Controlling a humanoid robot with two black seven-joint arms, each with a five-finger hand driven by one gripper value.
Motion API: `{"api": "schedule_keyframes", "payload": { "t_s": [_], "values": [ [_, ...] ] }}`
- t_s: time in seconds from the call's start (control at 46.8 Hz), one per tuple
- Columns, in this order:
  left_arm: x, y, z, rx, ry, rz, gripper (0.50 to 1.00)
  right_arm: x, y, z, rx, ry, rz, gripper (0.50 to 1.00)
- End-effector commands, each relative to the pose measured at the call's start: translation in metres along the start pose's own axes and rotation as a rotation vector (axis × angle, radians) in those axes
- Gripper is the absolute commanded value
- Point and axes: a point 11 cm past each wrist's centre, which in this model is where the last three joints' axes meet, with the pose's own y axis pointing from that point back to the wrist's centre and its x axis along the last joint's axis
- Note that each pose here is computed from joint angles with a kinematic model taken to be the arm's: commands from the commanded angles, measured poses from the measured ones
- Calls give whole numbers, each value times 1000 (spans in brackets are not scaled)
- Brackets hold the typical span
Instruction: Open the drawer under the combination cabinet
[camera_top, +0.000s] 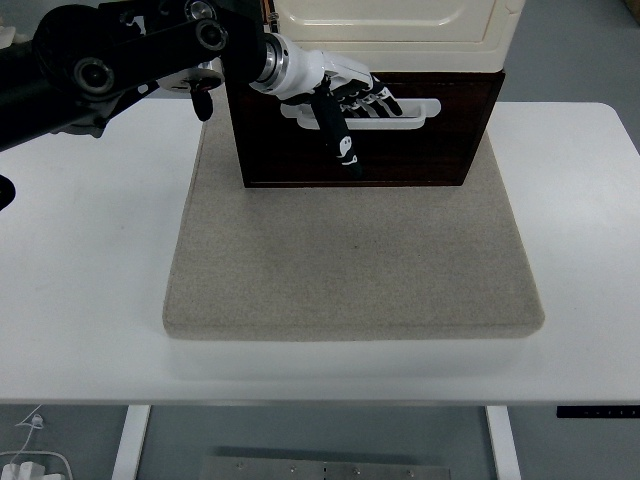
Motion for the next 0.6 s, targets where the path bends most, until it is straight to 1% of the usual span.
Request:
{"api": "schedule_keyframes", "payload": {
  "t_s": [0.0,0.577],
  "values": [
    [-1,0,0,-1,-1,-2,1000,0,0,1,-2,0,0,928],
    [-7,-3,1,0,-14,-20,1000,0,0,0,0,0,0,928]
  ]
}}
